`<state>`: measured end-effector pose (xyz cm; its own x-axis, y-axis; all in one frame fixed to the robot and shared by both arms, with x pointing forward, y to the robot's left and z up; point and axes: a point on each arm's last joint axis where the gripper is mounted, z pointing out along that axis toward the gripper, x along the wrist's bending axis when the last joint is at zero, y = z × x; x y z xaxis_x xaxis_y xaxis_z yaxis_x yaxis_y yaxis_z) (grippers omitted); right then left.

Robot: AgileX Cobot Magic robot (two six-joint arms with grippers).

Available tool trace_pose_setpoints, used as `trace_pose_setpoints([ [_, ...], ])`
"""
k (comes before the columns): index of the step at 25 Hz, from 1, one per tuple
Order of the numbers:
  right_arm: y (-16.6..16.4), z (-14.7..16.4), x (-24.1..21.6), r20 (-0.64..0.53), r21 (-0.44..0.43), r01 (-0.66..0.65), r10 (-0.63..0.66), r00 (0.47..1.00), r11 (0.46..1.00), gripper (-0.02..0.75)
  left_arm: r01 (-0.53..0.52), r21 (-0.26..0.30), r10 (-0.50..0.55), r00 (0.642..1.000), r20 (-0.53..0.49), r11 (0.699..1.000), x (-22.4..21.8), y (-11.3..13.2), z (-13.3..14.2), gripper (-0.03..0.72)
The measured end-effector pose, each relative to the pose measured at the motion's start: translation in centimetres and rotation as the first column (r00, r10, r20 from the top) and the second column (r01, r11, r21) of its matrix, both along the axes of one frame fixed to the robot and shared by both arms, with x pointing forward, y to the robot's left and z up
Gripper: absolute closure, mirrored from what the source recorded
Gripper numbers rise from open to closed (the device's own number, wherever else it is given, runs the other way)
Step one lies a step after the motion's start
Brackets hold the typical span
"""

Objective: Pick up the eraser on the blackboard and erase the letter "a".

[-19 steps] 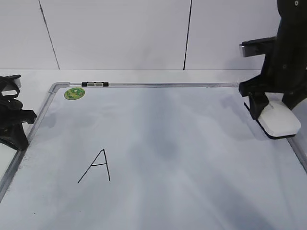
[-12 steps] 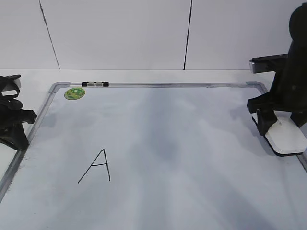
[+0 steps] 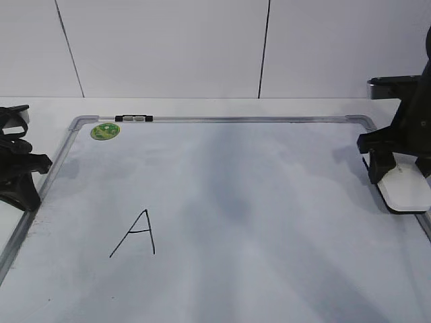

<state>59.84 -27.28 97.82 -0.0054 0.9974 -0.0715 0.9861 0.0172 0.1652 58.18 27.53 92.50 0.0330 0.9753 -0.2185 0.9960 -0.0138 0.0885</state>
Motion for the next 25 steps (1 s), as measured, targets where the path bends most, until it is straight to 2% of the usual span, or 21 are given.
trace_pose_setpoints([
  [9, 0.1, -2.4, 0.6, -0.047, -0.003, -0.002, 0.002, 0.999, 1.0, 0.173, 0.0, 0.0, 0.0, 1.0, 0.0, 1.0, 0.0, 0.0, 0.0, 0.653],
  [25, -0.1, -2.4, 0.6, -0.065, -0.019, -0.007, 0.006, 0.998, 1.0, 0.173, 0.0, -0.001, 0.0, 1.0, 0.0, 1.0, 0.0, 0.0, 0.0, 0.653],
])
